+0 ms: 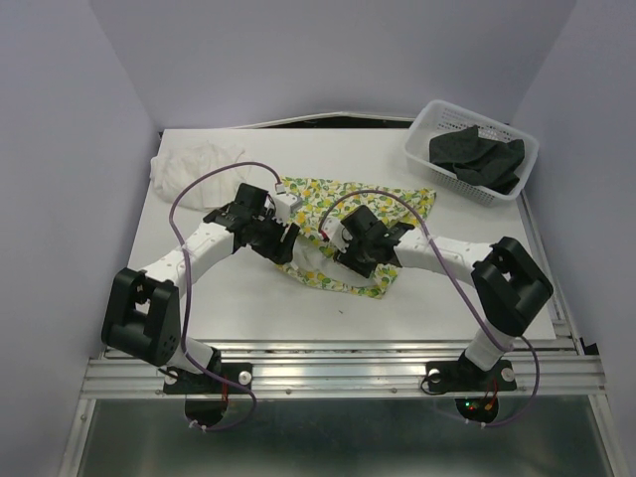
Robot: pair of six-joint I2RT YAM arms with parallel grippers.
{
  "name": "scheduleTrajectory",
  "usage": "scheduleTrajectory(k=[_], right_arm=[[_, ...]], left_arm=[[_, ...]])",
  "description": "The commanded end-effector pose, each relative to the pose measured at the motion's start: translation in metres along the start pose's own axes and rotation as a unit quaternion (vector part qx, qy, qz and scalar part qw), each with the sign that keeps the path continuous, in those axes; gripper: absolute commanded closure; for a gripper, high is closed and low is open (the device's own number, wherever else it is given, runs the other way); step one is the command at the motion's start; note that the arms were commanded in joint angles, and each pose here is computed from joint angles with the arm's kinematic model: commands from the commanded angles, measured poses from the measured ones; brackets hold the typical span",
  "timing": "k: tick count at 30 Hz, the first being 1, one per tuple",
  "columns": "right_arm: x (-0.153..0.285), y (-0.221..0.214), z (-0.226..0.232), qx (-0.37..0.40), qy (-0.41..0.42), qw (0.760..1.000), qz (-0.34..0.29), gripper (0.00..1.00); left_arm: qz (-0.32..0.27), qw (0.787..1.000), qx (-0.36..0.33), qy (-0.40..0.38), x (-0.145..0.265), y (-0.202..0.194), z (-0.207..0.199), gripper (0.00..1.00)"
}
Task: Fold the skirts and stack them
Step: Flatten the skirt out
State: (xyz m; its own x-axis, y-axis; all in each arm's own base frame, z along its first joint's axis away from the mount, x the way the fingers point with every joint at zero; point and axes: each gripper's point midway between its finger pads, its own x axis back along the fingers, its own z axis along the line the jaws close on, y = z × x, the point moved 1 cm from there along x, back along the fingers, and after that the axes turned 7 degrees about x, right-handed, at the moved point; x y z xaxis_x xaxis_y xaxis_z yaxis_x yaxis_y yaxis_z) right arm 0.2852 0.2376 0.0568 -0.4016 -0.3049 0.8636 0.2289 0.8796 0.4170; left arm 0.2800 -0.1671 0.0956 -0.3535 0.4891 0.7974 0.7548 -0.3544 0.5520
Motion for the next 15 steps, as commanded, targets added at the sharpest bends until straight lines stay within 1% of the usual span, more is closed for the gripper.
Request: scheduleTrajectory(k=[1, 3, 6, 12, 15], right_arm=[[-0.001, 0.015, -0.024, 0.026, -0.074, 0.997, -0.014, 0.51], [0.001, 0.014, -0.028, 0.028, -0.083, 0.996, -0.007, 0.52], [0.010, 0.015, -0.027, 0.031, -0.079, 0.996, -0.016, 0.51], [0.023, 0.021, -0.004, 0.040, -0.023, 0.998, -0.032, 0.48], [0.023, 0.023, 0.002, 0.042, -0.011, 0.999, -0.034, 0.48]], left_arm=[[-0.012, 1.000, 0.004, 0.002, 0.000, 0.008, 0.001, 0.27], [-0.010, 1.000, 0.006, 0.005, -0.001, 0.007, 0.003, 0.27], [-0.007, 1.000, 0.007, 0.005, -0.003, 0.007, 0.003, 0.27], [-0.005, 1.000, 0.008, 0.003, -0.005, 0.008, 0.004, 0.27], [-0.005, 1.000, 0.009, 0.002, -0.006, 0.009, 0.003, 0.27]])
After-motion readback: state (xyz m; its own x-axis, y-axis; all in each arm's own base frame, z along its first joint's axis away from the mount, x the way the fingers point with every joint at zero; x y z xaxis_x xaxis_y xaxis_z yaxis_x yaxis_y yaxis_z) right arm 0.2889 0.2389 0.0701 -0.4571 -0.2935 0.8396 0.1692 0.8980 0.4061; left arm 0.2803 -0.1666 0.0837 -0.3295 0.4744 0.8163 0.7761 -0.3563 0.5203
